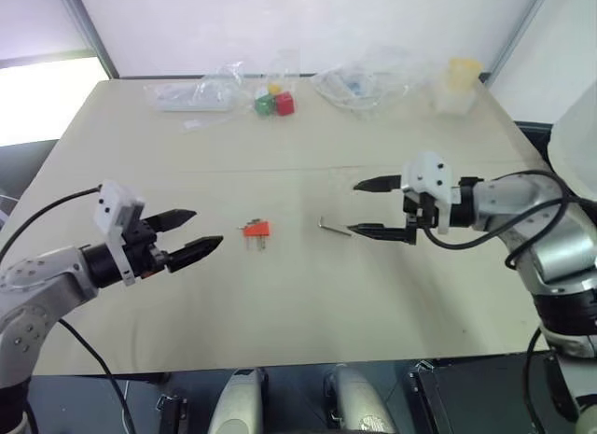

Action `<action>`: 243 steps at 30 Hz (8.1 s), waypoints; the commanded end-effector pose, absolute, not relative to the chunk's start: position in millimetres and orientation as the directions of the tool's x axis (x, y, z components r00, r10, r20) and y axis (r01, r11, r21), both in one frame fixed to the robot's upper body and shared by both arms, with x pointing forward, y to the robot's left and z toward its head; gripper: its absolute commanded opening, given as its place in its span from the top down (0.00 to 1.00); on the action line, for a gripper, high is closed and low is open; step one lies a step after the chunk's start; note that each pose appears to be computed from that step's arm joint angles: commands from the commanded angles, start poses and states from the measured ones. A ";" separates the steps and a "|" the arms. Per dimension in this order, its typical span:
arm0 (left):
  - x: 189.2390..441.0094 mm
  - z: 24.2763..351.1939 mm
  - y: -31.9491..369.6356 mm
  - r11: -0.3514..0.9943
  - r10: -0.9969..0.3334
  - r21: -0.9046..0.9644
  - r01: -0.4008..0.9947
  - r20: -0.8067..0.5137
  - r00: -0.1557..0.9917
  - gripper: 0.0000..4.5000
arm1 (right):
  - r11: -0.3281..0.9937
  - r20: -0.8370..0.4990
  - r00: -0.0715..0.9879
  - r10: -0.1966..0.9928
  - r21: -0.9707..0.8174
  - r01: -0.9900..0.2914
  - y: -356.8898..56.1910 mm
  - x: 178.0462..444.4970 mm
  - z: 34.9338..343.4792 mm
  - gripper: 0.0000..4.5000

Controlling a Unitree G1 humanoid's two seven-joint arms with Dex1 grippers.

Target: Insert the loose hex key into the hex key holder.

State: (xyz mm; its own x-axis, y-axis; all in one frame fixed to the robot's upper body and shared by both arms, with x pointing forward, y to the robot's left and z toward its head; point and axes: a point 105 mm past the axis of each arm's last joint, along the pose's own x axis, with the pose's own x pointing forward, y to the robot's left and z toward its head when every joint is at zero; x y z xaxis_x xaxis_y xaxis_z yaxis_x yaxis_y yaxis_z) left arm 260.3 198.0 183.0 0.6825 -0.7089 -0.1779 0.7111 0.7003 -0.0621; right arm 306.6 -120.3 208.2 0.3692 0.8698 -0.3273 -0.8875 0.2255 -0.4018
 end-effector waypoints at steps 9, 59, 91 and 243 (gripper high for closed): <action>259.2 167.1 210.1 0.723 -0.678 -0.042 0.689 -0.235 0.697 0.02 | -0.021 -0.388 0.140 0.911 -0.382 -0.924 -33.9 359.5 179.1 0.18; 239.9 169.3 205.7 0.783 -0.597 0.044 0.621 -0.228 0.769 0.00 | -0.036 -0.507 0.175 0.844 -0.379 -0.925 32.4 378.2 97.1 0.23; 297.0 188.6 180.2 0.684 -0.726 0.039 0.728 -0.064 0.685 0.00 | 0.038 0.090 0.303 0.949 -0.984 0.172 38.0 363.6 205.2 0.77; 299.4 228.6 148.8 0.588 -0.808 0.137 0.797 0.083 0.583 1.00 | 0.086 -0.814 0.295 0.499 -0.293 -0.952 -73.5 377.7 119.6 0.02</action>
State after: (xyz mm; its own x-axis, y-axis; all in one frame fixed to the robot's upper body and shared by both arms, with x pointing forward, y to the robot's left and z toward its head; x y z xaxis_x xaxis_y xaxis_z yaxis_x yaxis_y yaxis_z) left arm 304.1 147.7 215.0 0.5858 -0.8091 0.0472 0.8037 0.5874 0.0952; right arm 381.7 -75.7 127.0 0.3207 0.5088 -0.7989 -0.9447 0.1105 -0.3089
